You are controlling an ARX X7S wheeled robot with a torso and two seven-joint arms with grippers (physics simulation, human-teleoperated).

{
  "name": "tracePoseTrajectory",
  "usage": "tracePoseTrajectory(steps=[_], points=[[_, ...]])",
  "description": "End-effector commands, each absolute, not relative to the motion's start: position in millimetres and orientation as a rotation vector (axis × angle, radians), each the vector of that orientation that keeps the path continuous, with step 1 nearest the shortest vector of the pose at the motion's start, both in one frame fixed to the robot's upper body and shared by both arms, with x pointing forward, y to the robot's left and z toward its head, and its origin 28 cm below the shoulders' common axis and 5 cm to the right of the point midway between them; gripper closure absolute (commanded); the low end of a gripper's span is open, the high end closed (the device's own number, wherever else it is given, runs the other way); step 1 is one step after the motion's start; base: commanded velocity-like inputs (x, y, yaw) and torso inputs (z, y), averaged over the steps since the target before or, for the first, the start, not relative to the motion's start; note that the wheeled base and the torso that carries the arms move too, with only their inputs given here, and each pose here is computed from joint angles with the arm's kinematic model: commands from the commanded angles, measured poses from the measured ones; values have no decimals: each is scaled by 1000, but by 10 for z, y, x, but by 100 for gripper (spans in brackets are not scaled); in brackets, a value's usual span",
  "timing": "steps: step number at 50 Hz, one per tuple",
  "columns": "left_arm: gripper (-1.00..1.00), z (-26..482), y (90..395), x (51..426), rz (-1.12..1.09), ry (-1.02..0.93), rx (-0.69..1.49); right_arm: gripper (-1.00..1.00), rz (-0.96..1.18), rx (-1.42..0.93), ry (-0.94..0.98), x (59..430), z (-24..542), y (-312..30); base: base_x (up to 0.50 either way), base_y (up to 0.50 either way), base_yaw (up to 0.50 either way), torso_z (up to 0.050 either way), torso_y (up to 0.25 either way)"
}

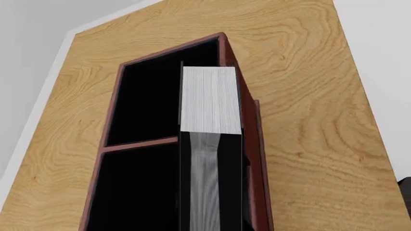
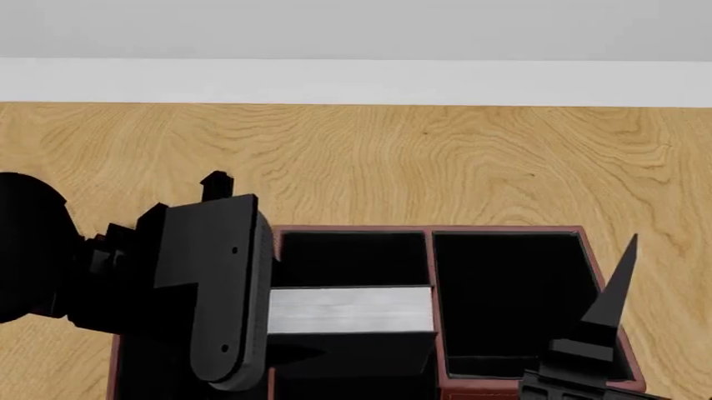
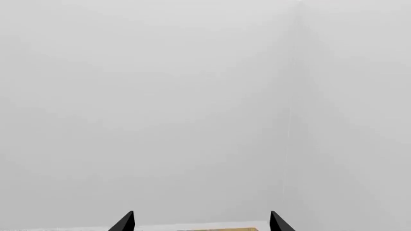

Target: Pick up the book and place it in the back compartment of the caddy.

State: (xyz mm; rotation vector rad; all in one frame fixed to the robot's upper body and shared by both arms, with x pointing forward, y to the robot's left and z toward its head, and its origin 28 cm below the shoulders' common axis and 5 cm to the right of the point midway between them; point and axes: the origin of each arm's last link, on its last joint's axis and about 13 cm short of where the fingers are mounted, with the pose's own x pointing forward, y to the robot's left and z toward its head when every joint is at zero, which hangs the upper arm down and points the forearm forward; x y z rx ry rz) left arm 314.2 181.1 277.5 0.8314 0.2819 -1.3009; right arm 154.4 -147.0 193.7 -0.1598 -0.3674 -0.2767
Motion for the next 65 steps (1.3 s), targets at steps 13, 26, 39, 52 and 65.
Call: tracePoseTrajectory(steps=[13, 26, 39, 52, 65], points=[[100, 2678, 1799, 3185, -1297, 267, 794, -100, -274, -160, -358, 1576, 1913, -1473, 0, 0, 0, 0, 2], [100, 2569, 1782, 3258, -1304, 284, 782, -100, -272, -163, -353, 1593, 1898, -1479, 0, 0, 0, 0, 1], [100, 2466, 1781, 3331, -1307, 296, 771, -100, -268, -164, -349, 1603, 1897, -1473, 0, 0, 0, 1, 2], [100, 2351, 1753, 3404, -1315, 306, 758, -100, -264, -169, -345, 1618, 1876, -1475, 0, 0, 0, 0, 1], [100, 2243, 1740, 3497, -1311, 314, 780, -100, -262, -175, -336, 1641, 1863, -1467, 0, 0, 0, 1, 1]])
